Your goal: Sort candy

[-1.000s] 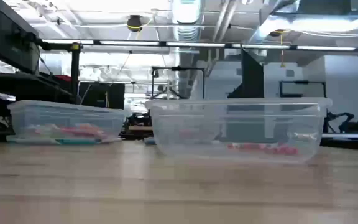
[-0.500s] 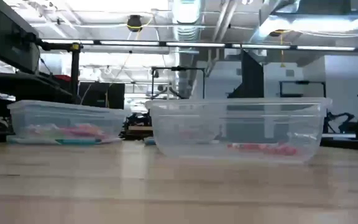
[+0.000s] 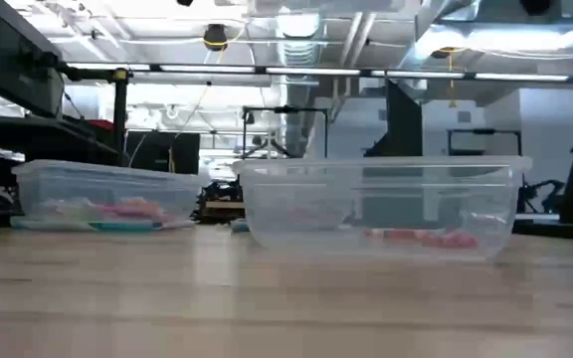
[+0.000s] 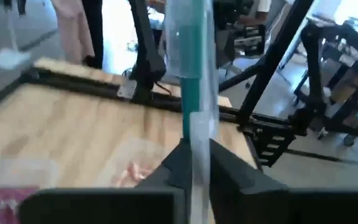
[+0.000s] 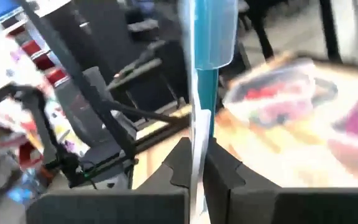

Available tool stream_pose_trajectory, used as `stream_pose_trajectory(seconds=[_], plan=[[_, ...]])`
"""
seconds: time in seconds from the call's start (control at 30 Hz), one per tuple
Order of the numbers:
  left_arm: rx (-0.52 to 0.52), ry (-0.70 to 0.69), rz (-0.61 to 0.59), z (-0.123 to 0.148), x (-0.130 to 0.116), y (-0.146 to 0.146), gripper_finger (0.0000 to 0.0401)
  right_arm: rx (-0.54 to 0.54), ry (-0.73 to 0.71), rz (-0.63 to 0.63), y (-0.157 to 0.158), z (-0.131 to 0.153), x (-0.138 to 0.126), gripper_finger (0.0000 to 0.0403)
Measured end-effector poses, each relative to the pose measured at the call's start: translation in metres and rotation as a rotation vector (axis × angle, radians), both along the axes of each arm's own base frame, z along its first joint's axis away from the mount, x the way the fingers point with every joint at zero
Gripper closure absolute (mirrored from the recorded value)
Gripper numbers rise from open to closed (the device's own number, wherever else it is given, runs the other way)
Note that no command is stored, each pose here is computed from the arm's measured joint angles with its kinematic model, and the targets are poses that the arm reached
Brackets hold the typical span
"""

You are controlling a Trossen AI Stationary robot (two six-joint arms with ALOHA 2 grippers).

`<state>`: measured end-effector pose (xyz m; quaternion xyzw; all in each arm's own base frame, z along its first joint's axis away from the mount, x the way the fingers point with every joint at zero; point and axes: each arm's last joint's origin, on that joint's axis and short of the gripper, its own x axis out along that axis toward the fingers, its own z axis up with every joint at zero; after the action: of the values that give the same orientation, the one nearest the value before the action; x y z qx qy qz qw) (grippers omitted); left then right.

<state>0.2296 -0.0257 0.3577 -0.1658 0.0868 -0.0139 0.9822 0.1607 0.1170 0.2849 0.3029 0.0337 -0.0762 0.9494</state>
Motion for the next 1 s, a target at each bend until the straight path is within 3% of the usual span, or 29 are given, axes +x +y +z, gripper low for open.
stream_pose_trajectory(seconds=[0.2,0.43,0.6,0.73,0.87,1.0], plan=[[-0.167,0.187,0.06,-0.029,0.017,0.002,0.0396,0.311,0.146,-0.045,-0.008,-0.021,0.0,0.0401],[-0.319,0.428,-0.007,-0.075,0.052,0.001,0.0396,0.589,0.322,-0.045,-0.009,-0.036,-0.005,0.0401],[-0.387,0.538,-0.066,-0.103,0.071,0.011,0.0397,0.685,0.418,-0.095,-0.015,-0.054,-0.008,0.04],[-0.473,0.566,-0.167,-0.112,0.078,0.02,0.0397,0.796,0.409,-0.056,-0.015,-0.07,-0.006,0.04],[-0.478,0.599,-0.165,-0.116,0.076,0.03,0.0398,0.908,0.348,-0.05,-0.015,-0.089,-0.006,0.0395],[-0.463,0.573,-0.146,-0.115,0.076,0.042,0.0398,0.92,0.33,-0.069,-0.019,-0.098,-0.007,0.0391]])
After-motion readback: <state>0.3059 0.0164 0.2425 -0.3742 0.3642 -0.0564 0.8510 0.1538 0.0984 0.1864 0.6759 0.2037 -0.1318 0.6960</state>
